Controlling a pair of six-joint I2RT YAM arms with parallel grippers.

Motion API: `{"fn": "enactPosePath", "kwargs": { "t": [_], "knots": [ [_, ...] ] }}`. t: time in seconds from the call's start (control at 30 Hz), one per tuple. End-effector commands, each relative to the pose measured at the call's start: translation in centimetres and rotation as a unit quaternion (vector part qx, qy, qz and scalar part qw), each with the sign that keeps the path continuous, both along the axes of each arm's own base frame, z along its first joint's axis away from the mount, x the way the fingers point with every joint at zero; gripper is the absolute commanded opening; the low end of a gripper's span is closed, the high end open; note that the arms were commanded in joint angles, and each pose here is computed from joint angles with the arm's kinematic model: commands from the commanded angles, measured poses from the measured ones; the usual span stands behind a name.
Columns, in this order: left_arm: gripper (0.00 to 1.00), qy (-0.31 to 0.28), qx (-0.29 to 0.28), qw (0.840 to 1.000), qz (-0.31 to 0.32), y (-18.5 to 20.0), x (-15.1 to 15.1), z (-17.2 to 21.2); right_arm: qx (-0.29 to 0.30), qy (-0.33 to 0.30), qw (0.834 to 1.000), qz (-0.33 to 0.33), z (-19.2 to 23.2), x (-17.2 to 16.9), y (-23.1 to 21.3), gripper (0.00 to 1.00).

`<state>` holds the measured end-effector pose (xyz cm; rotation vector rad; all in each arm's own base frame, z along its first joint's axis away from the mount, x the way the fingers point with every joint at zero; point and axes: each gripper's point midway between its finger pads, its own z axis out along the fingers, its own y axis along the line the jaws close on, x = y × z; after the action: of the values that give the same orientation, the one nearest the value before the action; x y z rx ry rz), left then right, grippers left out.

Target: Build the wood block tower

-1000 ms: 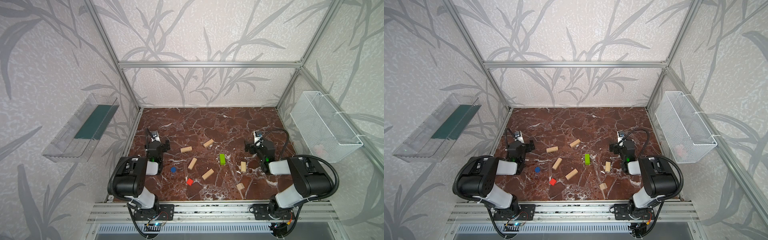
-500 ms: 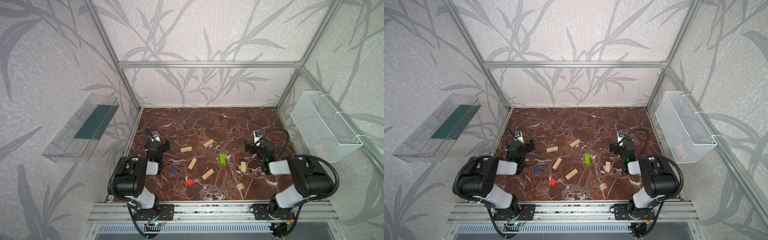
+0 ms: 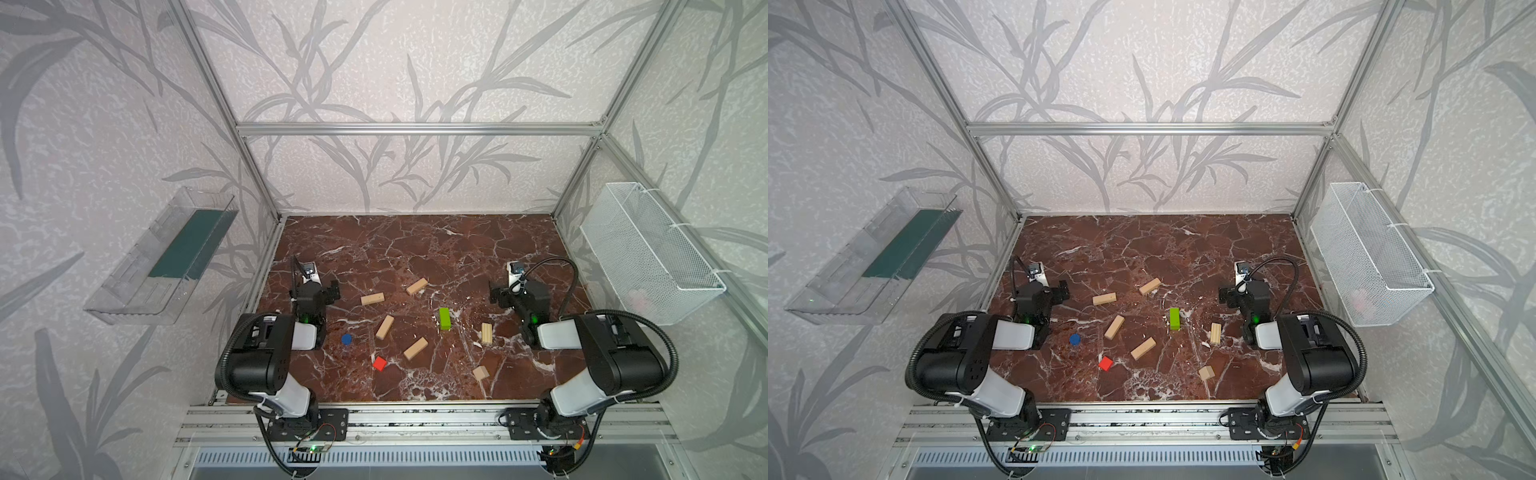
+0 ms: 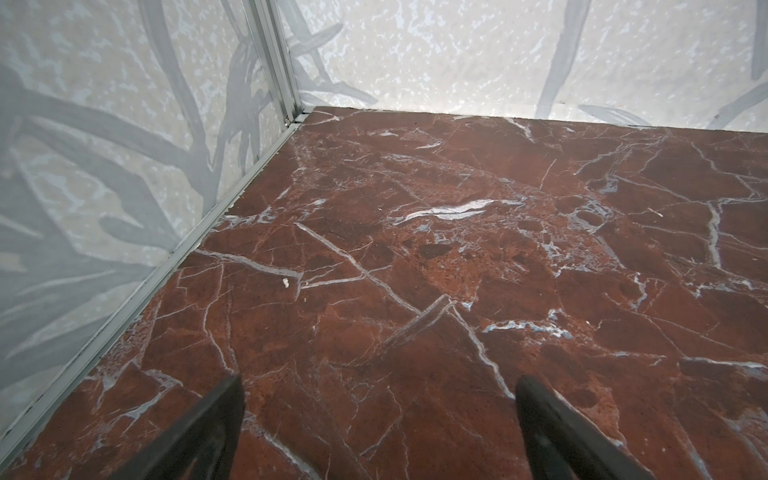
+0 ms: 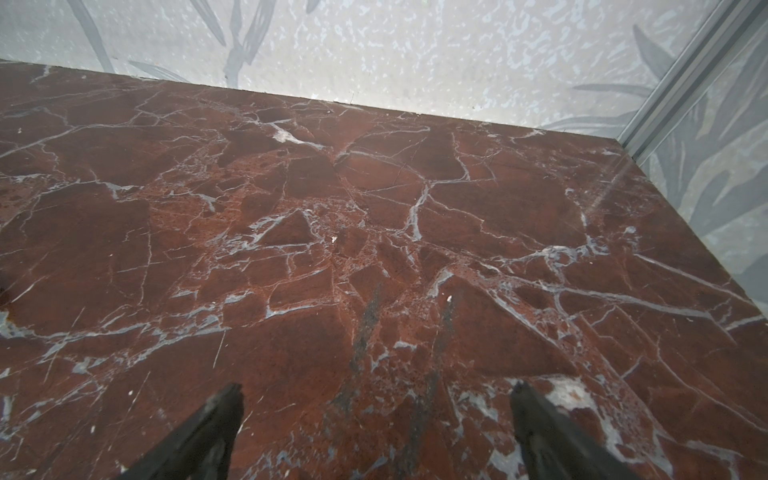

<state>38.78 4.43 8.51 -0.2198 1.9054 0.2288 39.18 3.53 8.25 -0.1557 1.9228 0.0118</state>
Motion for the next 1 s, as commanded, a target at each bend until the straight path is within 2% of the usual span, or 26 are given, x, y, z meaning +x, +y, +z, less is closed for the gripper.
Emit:
{"fn": "enactPosePath", "kwargs": {
  "t": [0.0, 0.27, 0.37, 0.67, 0.73, 0.8, 0.9, 0.97],
  "knots": [
    [0.99, -0.028, 0.004, 1.0, -0.005, 0.0, 0.1, 2.0, 0.004, -0.038, 0.999, -0.011, 2.4, 0.0, -0.3, 0.99],
    [0.99, -0.052, 0.003, 0.999, 0.002, 0.2, -1.5, 5.0, 0.005, -0.042, 0.999, -0.027, 5.2, -0.5, -0.8, 0.99],
    [0.99, -0.053, -0.016, 0.998, 0.019, 0.6, -2.3, 6.2, 0.019, -0.024, 0.999, -0.033, 6.0, -0.8, -0.9, 0.99],
    [0.99, -0.085, -0.14, 0.986, 0.024, -0.5, -3.9, 10.7, 0.125, -0.011, 0.992, -0.008, 9.7, -1.7, 1.0, 0.99],
    [0.99, -0.085, -0.187, 0.978, 0.044, -0.4, -4.1, 11.0, 0.165, 0.006, 0.986, -0.017, 10.0, -2.0, 1.2, 0.99],
    [0.99, -0.083, -0.221, 0.971, 0.038, -1.0, -4.1, 11.1, 0.207, 0.03, 0.977, -0.037, 9.8, -2.5, 1.1, 0.99],
    [0.99, -0.076, -0.26, 0.962, 0.021, -2.0, -4.3, 10.5, 0.235, 0.034, 0.971, -0.007, 9.3, -3.4, 2.2, 0.99],
    [0.99, -0.077, -0.29, 0.953, 0.044, -1.7, -4.8, 9.6, 0.277, 0.036, 0.96, -0.006, 8.7, -3.9, 2.5, 0.99]
  ]
}}
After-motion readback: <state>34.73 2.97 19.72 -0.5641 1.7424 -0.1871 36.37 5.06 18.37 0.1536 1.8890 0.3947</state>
